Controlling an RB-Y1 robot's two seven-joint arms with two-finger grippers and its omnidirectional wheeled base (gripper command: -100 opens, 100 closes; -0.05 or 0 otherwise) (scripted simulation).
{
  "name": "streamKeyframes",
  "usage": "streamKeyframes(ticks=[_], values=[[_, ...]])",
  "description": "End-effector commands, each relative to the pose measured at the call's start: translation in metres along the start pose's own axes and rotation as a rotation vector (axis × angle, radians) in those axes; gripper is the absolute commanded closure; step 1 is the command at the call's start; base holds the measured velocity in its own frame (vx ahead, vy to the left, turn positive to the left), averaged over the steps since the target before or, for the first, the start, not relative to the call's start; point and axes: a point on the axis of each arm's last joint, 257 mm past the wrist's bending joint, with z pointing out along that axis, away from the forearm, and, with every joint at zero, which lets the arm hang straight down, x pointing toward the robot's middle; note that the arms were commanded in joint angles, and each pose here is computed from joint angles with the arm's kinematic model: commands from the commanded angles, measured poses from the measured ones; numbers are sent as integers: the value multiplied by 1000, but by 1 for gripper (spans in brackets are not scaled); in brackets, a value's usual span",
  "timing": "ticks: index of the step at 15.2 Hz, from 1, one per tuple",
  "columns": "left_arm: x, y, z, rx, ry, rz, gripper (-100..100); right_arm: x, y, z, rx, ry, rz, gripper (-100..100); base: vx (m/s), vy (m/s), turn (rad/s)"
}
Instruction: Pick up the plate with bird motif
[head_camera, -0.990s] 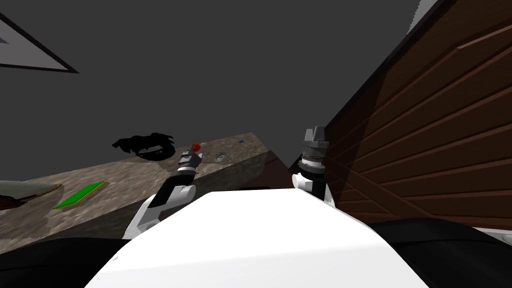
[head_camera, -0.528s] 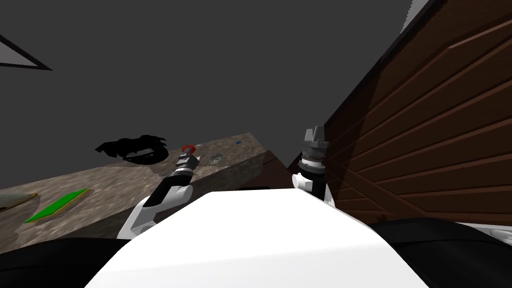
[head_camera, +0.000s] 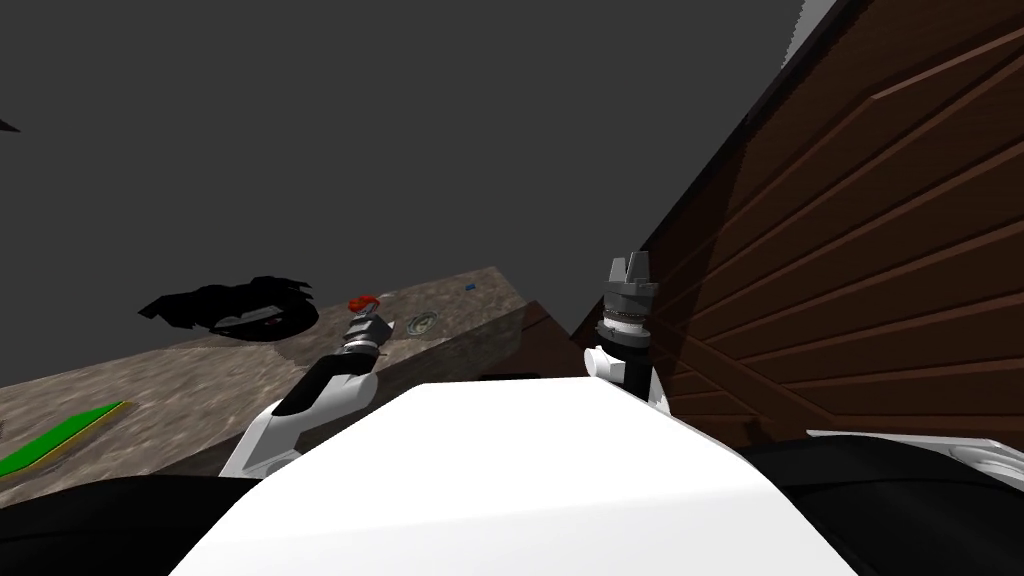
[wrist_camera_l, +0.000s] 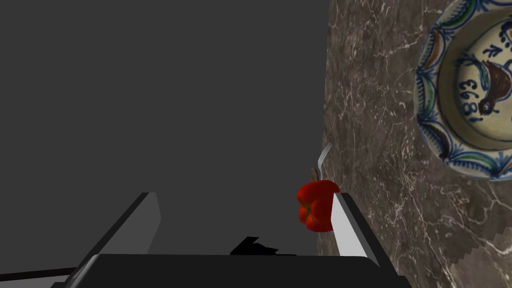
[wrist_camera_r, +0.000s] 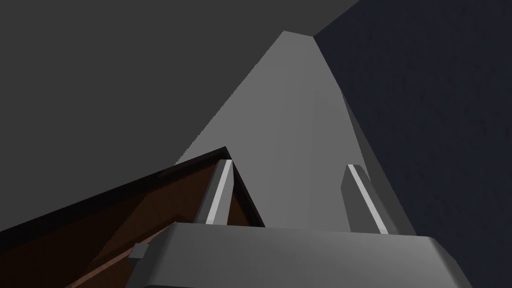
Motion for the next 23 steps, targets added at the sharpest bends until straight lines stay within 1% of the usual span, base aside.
streamKeyframes(ticks=[1, 2, 4, 5, 6, 7, 9, 10, 11, 12, 13, 14, 15, 17, 18, 19, 20, 21, 22, 23], values=[[-6, 6, 1, -26, -12, -6, -100, 0, 0, 0, 0, 0, 0, 0, 29, -36, -30], [-17, 14, 0, -59, -38, -24, -100, 0, 0, 0, 0, 0, 0, 0, 33, -39, -56], [-17, 17, 0, -70, -40, -24, -100, 0, 0, 0, 0, 0, 0, 0, 39, -38, -54], [-28, 25, -2, -104, -66, -43, -100, 0, 0, 0, 0, 0, 0, 0, 42, -40, -89], [-28, 27, -3, -114, -68, -43, -100, 0, 0, 0, 0, 0, 0, 0, 42, -40, -80], [-37, 32, -5, -134, -91, -62, -100, 0, 0, 0, 0, 0, 0, 0, 47, -44, -84], [-39, 38, -6, -158, -96, -63, -100, 0, 0, 0, 0, 0, 0, 0, 42, -43, -48], [-48, 46, -9, -188, -121, -84, -100, 0, 0, 0, 0, 0, 0, 0, 40, -49, -80], [-48, 49, -10, -200, -124, -84, -100, 0, 0, 0, 0, 0, 0, 0, 41, -53, -72], [-57, 55, -14, -223, -147, -106, -100, 0, 0, 0, 0, 0, 0, 0, 49, -63, -88], [-58, 60, -15, -239, -150, -106, -100, 0, 0, 0, 0, 0, 0, 0, 53, -55, -73], [-58, 60, -15, -241, -151, -106, -100, 0, 0, 0, 0, 0, 0, 0, 38, -30, -18], [-66, 68, -19, -270, -174, -129, -100, 0, 0, 0, 0, 0, 0, 0, 40, -30, -59], [-66, 71, -20, -281, -177, -129, -100, 0, 0, 0, 0, 0, 0, 0, 34, -25, -43], [-73, 81, -25, -316, -201, -152, -100, 0, 0, 0, 0, 0, 0, 0, 35, -24, -64], [-73, 82, -26, -319, -202, -153, -100, 0, 0, 0, 0, 0, 0, 0, 36, -28, -59], [-80, 90, -31, -347, -223, -175, -100, 0, 0, 0, 0, 0, 0, 0, 42, -45, -78], [-80, 92, -32, -356, -225, -176, -100, 0, 0, 0, 0, 0, 0, 0, 49, -47, -59], [-86, 100, -37, -381, -246, -198, -100, 0, 0, 0, 0, 0, 0, 0, 46, -48, -74], [-86, 102, -38, -391, -248, -198, -100, 0, 0, 0, 0, 0, 0, 0, 40, -40, -57]])
